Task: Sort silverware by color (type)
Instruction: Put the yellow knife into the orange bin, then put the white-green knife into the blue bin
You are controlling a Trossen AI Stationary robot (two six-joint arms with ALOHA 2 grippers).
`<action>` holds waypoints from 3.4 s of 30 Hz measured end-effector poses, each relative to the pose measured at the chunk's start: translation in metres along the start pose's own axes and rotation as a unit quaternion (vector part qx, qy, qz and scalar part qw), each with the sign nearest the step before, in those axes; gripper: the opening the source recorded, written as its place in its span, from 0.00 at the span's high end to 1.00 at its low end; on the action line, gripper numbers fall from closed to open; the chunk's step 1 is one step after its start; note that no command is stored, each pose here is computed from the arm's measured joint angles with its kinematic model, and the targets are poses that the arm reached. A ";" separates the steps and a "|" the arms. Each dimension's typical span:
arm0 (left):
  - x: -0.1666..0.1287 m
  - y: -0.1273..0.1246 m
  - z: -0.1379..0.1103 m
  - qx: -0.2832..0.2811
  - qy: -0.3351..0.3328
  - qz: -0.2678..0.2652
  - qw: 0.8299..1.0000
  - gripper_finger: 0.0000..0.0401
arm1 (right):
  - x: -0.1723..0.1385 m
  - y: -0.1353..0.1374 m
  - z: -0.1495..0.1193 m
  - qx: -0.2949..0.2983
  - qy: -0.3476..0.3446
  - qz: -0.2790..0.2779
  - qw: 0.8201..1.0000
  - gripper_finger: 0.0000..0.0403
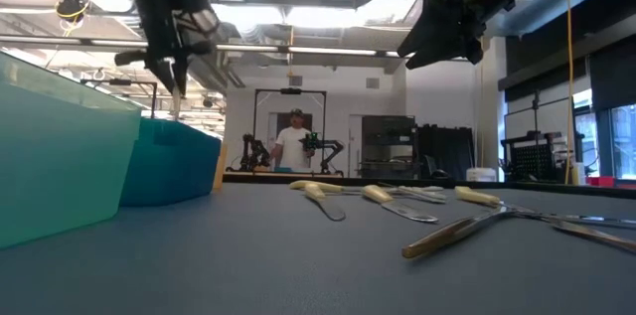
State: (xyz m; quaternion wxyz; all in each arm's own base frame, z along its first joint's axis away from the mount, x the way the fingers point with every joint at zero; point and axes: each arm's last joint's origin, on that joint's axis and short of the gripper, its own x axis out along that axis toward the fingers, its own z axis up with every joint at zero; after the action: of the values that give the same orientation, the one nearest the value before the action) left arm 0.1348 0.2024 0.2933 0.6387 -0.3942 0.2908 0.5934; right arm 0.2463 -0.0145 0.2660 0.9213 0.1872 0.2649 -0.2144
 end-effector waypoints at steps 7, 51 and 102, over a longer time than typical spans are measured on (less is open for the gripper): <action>0.040 -0.009 -0.001 0.013 0.055 0.039 0.998 0.88 | 0.000 0.000 0.000 0.000 0.000 0.000 1.000 0.62; 0.112 -0.015 -0.003 -0.008 0.085 0.116 0.990 0.66 | 0.000 0.000 0.000 0.000 0.000 0.000 1.000 0.62; -0.029 -0.038 -0.019 0.170 -0.069 -0.103 0.978 0.66 | 0.000 0.000 0.000 0.006 0.002 0.005 1.000 0.62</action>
State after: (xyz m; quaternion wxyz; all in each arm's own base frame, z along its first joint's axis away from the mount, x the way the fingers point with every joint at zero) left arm 0.1707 0.1718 0.3139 0.7727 -0.2658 0.3000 0.4922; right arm 0.2464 -0.0142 0.2662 0.9205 0.1948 0.2646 -0.2113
